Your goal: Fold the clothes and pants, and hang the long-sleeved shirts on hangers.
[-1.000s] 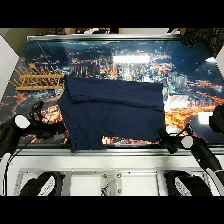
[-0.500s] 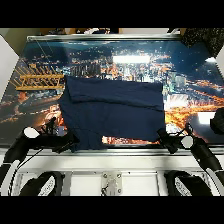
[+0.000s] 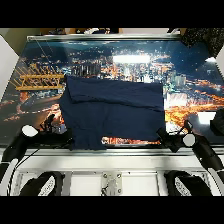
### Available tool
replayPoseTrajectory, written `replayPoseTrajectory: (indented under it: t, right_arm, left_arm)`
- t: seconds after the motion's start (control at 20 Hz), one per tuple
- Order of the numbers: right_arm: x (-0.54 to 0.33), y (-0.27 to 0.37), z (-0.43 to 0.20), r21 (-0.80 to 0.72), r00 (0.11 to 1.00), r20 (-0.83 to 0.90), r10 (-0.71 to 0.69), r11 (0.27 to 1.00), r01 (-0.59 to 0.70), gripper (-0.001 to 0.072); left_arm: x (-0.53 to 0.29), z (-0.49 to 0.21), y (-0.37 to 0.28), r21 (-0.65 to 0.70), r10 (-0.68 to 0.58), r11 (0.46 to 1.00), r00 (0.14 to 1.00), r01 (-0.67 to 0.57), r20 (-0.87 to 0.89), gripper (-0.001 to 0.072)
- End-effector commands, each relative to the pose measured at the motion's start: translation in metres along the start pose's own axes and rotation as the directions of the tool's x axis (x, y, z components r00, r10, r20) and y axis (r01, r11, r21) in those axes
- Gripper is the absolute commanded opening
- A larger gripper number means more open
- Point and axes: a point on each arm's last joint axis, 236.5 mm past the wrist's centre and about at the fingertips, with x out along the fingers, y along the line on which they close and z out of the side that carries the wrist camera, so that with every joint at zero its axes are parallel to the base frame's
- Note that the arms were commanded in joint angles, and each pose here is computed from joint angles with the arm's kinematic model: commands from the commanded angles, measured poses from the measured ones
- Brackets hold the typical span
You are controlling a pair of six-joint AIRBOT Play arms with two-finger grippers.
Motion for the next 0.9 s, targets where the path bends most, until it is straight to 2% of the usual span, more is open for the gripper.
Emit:
replayPoseTrajectory:
  t: [0.0, 0.15, 0.35, 0.55, 0.7, 0.85]
  right_arm:
    - [-0.027, 0.007, 0.009, -0.186, 0.999, -0.001, -0.054, 0.981, 0.053, 0.0012]
    - [-0.061, 0.012, 0.024, -0.359, 0.992, 0.026, -0.125, 0.925, 0.126, 0.0012]
    - [-0.100, 0.008, 0.036, -0.485, 0.974, 0.057, -0.221, 0.846, 0.220, 0.0012]
    - [-0.115, 0.009, 0.035, -0.528, 0.964, 0.027, -0.265, 0.815, 0.239, 0.0012]
    - [-0.118, 0.024, 0.048, -0.538, 0.966, 0.036, -0.255, 0.810, 0.234, 0.0012]
    - [-0.120, 0.048, 0.068, -0.547, 0.969, 0.049, -0.241, 0.805, 0.228, 0.0011]
  left_arm:
    - [-0.038, -0.005, -0.003, 0.119, 0.079, 0.990, 0.996, -0.074, -0.039, 0.0013]
    - [-0.071, -0.019, -0.026, 0.167, 0.052, 0.985, 0.999, -0.051, -0.004, 0.0014]
    - [-0.102, -0.044, -0.041, 0.190, 0.045, 0.981, 0.998, -0.050, 0.031, 0.0014]
    - [-0.123, -0.045, -0.056, 0.236, 0.039, 0.970, 0.997, -0.055, 0.070, 0.0013]
    - [-0.123, -0.036, -0.070, 0.279, 0.046, 0.959, 0.999, -0.052, 0.028, 0.0013]
    - [-0.121, 0.003, -0.087, 0.336, 0.051, 0.940, 0.997, -0.066, 0.053, 0.0014]
